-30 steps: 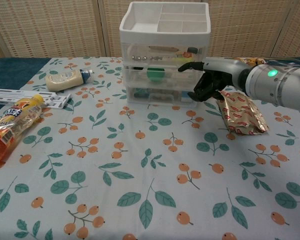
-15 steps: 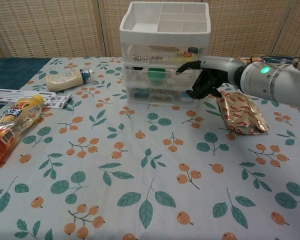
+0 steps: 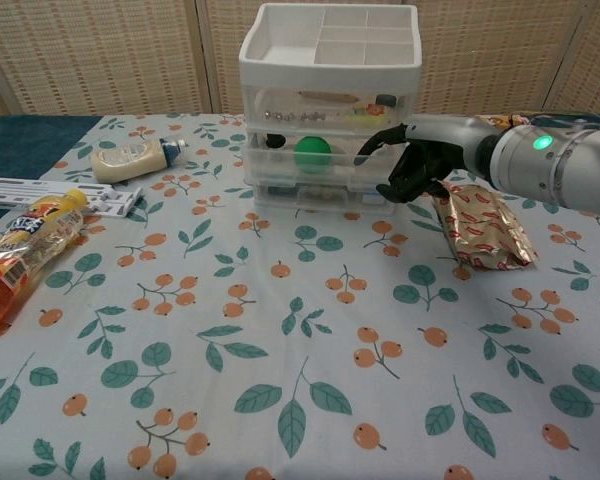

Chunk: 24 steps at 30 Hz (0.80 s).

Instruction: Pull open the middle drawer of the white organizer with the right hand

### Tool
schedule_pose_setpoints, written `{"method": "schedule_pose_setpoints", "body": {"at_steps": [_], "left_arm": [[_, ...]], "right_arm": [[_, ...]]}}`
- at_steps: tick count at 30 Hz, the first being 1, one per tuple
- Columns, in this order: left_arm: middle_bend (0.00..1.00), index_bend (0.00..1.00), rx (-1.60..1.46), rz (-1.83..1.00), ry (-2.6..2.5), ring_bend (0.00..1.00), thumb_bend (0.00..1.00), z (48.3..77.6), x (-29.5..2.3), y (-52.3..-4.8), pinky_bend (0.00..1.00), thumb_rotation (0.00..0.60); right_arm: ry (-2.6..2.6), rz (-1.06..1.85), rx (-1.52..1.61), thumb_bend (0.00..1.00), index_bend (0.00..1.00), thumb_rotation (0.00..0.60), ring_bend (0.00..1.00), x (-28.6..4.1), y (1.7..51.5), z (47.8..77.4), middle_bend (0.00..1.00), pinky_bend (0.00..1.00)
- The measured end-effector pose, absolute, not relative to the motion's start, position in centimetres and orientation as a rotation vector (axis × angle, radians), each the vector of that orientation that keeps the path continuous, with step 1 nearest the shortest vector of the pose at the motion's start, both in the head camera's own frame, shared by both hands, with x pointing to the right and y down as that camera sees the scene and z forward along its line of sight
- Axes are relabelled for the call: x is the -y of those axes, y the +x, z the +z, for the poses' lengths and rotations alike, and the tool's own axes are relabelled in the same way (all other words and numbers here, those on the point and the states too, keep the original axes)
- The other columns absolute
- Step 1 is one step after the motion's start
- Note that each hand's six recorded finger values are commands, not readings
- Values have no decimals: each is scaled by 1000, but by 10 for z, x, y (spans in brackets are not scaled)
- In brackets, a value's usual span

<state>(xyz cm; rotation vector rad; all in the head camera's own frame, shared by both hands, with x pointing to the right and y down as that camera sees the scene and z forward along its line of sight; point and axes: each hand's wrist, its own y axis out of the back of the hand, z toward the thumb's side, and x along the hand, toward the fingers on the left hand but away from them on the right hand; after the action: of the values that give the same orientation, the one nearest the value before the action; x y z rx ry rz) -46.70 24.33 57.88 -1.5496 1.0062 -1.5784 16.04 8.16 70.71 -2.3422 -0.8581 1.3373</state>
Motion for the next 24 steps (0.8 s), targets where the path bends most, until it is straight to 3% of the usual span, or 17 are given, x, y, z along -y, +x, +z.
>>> {"method": "schedule_pose_setpoints", "body": {"at_steps": [24], "left_arm": [[67, 81, -1004, -1573, -1556, 107, 136, 580, -244, -465, 110, 600]], "right_arm": [[-2470, 1317, 730, 510, 250, 600, 908, -119, 167, 681, 866, 801]]}}
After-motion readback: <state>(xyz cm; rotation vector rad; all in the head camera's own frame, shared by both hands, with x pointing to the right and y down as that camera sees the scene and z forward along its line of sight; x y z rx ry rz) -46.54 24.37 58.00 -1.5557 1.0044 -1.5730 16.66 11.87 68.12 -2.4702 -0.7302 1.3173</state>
